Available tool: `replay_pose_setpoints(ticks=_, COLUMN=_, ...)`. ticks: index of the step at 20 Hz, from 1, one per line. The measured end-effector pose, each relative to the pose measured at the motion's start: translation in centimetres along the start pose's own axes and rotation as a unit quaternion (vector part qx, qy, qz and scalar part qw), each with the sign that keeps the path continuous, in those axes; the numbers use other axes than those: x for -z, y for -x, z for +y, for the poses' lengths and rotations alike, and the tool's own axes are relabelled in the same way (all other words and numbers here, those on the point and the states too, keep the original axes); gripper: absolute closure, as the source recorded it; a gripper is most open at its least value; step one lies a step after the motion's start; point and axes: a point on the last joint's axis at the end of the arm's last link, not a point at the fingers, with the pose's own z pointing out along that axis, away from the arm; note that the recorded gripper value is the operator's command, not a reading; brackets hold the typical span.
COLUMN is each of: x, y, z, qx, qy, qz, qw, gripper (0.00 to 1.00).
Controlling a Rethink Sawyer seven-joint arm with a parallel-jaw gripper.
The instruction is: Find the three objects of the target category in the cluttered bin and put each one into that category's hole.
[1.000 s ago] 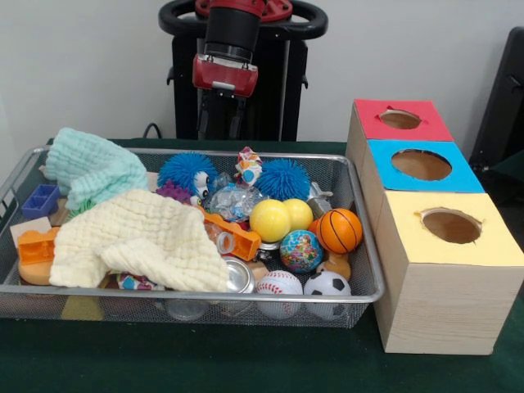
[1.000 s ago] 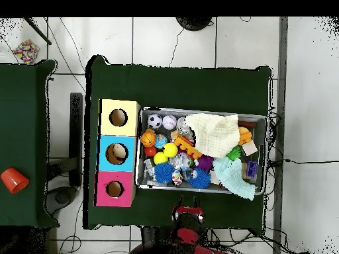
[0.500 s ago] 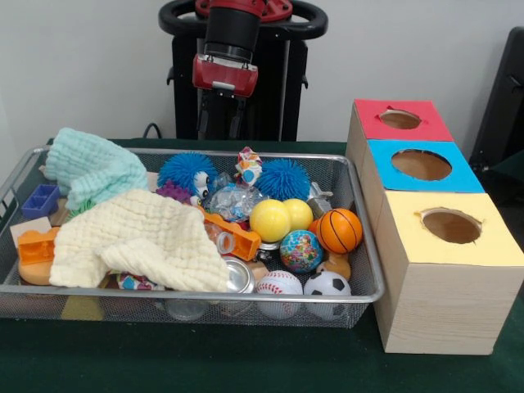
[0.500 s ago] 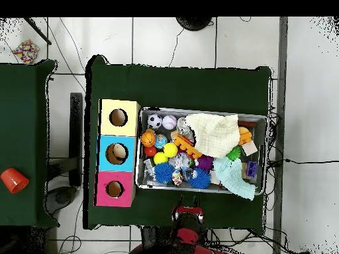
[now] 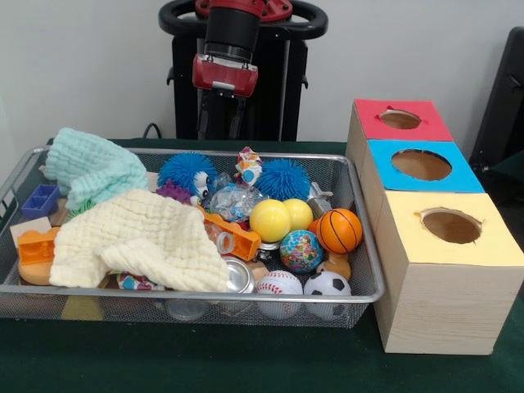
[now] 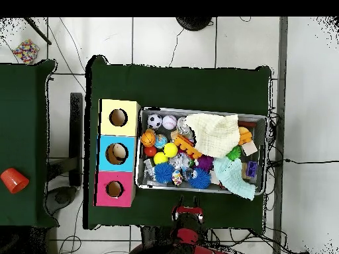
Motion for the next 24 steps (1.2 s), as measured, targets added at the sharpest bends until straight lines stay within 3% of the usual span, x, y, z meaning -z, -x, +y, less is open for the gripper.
replay_pose_setpoints(ticks=24, x=-0.12, y=-0.23, z=-0.95, qx=-0.012, qy=-0.006, qz=0.003, qw=0.9999, gripper=0.0)
